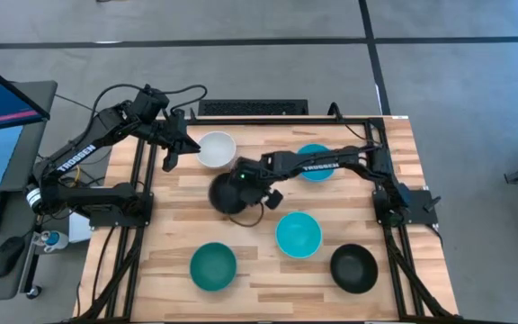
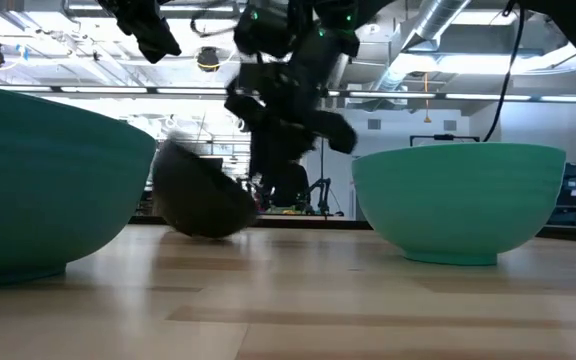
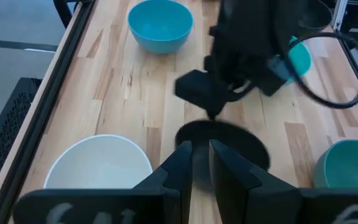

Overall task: Nest bowls inside each other
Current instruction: Stack the black bowl on the blue bowl

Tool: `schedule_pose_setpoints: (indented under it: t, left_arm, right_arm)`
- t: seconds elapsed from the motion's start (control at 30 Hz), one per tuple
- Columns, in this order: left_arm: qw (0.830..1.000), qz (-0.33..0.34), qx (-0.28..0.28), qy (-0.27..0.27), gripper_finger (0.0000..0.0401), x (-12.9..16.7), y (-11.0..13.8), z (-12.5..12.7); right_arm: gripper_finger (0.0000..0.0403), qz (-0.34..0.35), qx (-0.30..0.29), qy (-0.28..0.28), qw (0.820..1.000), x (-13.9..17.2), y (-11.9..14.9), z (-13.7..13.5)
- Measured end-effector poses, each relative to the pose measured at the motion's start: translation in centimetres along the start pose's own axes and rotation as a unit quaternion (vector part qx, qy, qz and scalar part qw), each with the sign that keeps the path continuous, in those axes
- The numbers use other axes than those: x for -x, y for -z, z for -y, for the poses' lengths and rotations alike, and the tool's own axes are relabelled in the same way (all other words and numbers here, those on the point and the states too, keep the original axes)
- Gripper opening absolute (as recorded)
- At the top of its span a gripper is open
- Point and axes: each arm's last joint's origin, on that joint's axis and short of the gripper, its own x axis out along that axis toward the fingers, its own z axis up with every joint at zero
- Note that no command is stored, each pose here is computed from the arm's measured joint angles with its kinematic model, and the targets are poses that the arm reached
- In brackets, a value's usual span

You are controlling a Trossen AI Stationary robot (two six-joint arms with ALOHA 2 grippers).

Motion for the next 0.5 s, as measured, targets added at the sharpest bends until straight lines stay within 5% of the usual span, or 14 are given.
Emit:
schedule_pose_setpoints:
  t: [0.27, 0.5]
  left_arm:
    - [1.000, 0.000, -0.002, 0.000, 0.0045, 0.0, 0.0, 0.0]
    - [1.000, 0.000, -0.007, 0.000, 0.0045, 0.0, 0.0, 0.0]
  right_arm:
    - [0.0114, -0.016, 0.043, 0.027, 0.999, -1.6, -1.6, -0.3]
    - [0.0114, -0.013, -0.036, 0.032, 0.999, 0.1, -1.7, 1.2]
